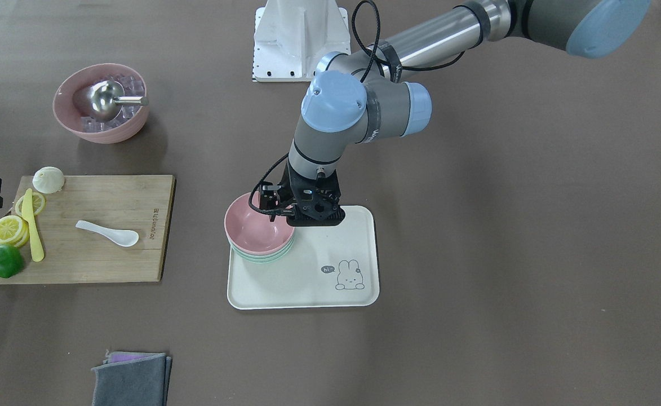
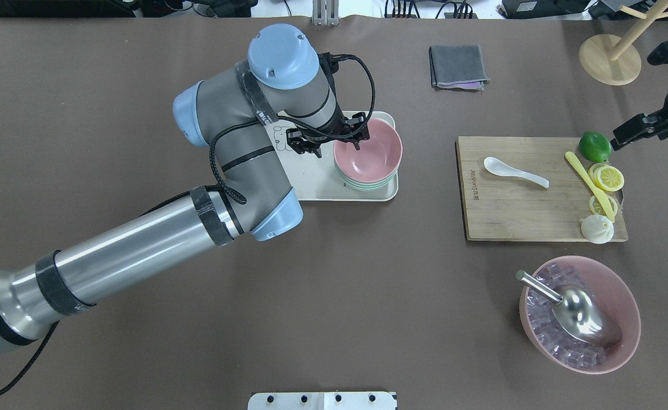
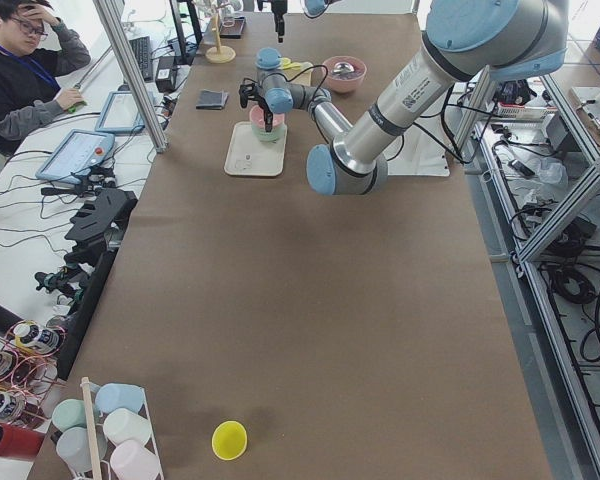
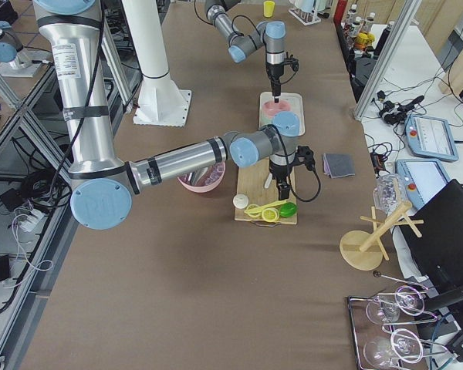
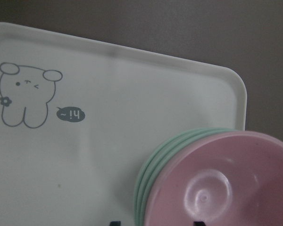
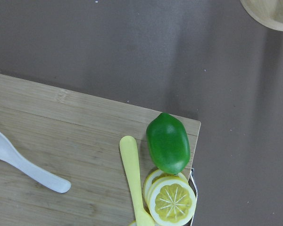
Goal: Stack pink bowl on green and place spoon
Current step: 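Lower the pink bowl into the green bowl and open the left gripper, then withdraw the left gripper while the right gripper reaches to the white spoon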
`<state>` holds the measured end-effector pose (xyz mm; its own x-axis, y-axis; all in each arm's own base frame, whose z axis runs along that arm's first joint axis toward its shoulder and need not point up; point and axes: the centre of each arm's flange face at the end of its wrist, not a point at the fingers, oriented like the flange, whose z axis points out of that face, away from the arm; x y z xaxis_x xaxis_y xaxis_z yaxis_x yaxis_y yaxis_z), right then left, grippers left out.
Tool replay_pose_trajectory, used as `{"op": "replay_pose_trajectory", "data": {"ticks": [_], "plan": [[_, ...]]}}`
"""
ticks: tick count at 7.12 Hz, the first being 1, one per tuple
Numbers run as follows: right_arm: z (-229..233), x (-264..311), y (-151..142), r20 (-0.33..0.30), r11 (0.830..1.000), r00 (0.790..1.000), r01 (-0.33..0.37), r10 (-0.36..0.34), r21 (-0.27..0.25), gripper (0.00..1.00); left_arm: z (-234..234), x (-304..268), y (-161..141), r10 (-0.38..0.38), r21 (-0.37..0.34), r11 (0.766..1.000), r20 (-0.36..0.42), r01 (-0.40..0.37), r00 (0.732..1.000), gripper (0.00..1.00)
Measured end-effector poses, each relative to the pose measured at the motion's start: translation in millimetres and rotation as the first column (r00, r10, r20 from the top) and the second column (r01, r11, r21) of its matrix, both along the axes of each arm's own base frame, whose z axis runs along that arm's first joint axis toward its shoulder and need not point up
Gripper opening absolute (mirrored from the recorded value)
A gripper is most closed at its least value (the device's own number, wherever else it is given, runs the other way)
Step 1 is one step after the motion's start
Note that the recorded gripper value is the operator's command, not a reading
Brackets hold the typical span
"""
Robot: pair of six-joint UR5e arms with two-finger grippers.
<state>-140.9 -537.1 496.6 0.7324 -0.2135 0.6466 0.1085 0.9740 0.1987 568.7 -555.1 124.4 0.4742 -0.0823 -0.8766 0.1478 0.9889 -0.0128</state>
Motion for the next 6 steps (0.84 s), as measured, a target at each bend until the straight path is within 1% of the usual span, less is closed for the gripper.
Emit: {"op": "replay_pose_trajectory", "data": {"ticks": [1, 2, 3, 4, 5, 6], "plan": [[-2.3, -7.0, -0.3, 0.001, 1.0, 1.0, 0.01, -0.01, 0.003, 1.0, 13.8, -32.0, -8.8, 0.044, -0.007, 0.999, -0.026, -0.044, 0.999, 0.98], [-9.0, -20.4, -1.5, -0.001, 0.999, 1.0, 0.029, -0.029, 0.017, 1.0, 43.2, -82.0, -19.4, 0.098, 0.005, 0.995, -0.05, -0.098, 0.994, 0.98], [-16.7, -37.7, -2.4, -0.015, 0.998, 0.999, 0.049, -0.049, 0.041, 1.0, 82.9, -138.1, -26.1, 0.14, 0.041, 0.99, -0.06, -0.138, 0.988, 0.98], [-21.9, -56.1, -1.6, -0.047, 0.995, 0.997, 0.068, -0.065, 0.07, 1.0, 125.1, -193.2, -28.8, 0.172, 0.093, 0.982, -0.053, -0.166, 0.984, 0.98], [-26.1, -73.0, -0.1, -0.078, 0.991, 0.994, 0.084, -0.076, 0.105, 1.0, 165.2, -246.2, -33.4, 0.192, 0.145, 0.972, -0.038, -0.185, 0.981, 0.98], [-31.3, -90.1, 2.7, -0.088, 0.984, 0.992, 0.106, -0.094, 0.146, 1.0, 206.5, -296.3, -37.9, 0.204, 0.192, 0.961, -0.015, -0.198, 0.979, 0.98]]}}
